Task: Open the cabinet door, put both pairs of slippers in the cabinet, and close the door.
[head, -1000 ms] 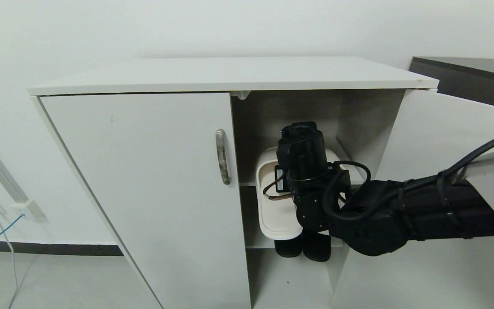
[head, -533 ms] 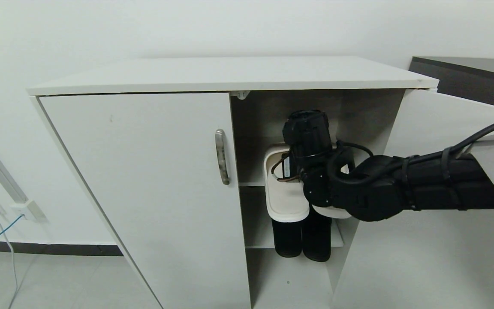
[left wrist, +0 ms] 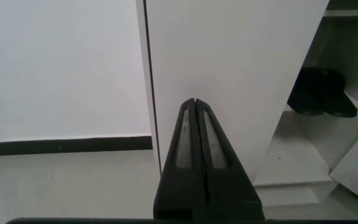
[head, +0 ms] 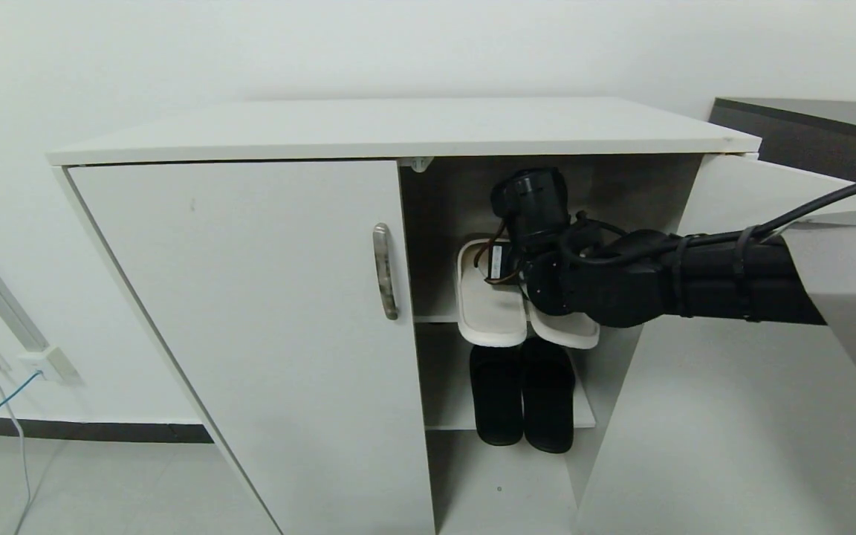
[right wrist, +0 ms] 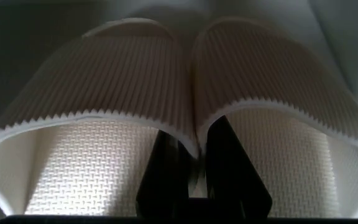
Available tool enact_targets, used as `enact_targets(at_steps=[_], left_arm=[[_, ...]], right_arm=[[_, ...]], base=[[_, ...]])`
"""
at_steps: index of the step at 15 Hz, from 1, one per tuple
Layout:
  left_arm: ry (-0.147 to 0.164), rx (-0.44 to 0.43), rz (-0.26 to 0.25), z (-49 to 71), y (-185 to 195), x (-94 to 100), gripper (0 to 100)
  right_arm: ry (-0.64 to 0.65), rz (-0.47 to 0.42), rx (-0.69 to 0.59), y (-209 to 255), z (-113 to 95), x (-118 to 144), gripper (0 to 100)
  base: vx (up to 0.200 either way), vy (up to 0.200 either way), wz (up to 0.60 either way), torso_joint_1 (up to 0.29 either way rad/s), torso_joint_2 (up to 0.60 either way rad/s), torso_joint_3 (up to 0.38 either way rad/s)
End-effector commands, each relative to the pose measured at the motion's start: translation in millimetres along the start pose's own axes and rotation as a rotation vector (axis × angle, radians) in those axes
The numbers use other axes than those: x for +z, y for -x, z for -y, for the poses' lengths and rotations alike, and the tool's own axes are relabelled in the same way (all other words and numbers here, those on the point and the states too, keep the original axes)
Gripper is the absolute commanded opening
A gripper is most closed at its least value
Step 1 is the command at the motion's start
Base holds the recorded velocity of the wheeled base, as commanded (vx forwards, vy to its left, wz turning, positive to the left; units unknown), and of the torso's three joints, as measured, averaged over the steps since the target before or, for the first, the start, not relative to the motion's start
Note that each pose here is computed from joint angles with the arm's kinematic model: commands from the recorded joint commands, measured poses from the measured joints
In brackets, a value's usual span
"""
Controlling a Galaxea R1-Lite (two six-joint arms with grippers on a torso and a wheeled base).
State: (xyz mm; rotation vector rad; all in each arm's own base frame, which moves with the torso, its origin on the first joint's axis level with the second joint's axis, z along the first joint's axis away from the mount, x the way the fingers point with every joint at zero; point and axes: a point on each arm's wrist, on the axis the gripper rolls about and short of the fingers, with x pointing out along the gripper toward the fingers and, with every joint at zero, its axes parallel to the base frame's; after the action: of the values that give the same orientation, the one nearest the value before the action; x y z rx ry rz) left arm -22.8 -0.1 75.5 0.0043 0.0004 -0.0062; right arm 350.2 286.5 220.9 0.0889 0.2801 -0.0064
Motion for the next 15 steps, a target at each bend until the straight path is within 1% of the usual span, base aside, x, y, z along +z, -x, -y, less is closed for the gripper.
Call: enact_targets(at_steps=[1, 6, 15], left_arm=[[0.000, 0.000, 0.000, 0.0, 0, 0.0, 0], [0.001, 0.002, -0.001, 0.0, 0, 0.0, 0], [0.001, 0.003, 0.002, -0.1, 0, 0.4, 0]], right_arm=[[0.013, 0.004, -0.018, -15, -1, -4, 0], [0.042, 0.058, -0.030, -34, -1, 0, 0], [0.053, 0.056, -0.052, -48, 3, -1, 0]], base=[[0.000, 0.000, 0.00, 0.000, 0.00, 0.000], [0.000, 0.000, 0.00, 0.000, 0.00, 0.000], [0.000, 0.000, 0.00, 0.000, 0.00, 0.000]])
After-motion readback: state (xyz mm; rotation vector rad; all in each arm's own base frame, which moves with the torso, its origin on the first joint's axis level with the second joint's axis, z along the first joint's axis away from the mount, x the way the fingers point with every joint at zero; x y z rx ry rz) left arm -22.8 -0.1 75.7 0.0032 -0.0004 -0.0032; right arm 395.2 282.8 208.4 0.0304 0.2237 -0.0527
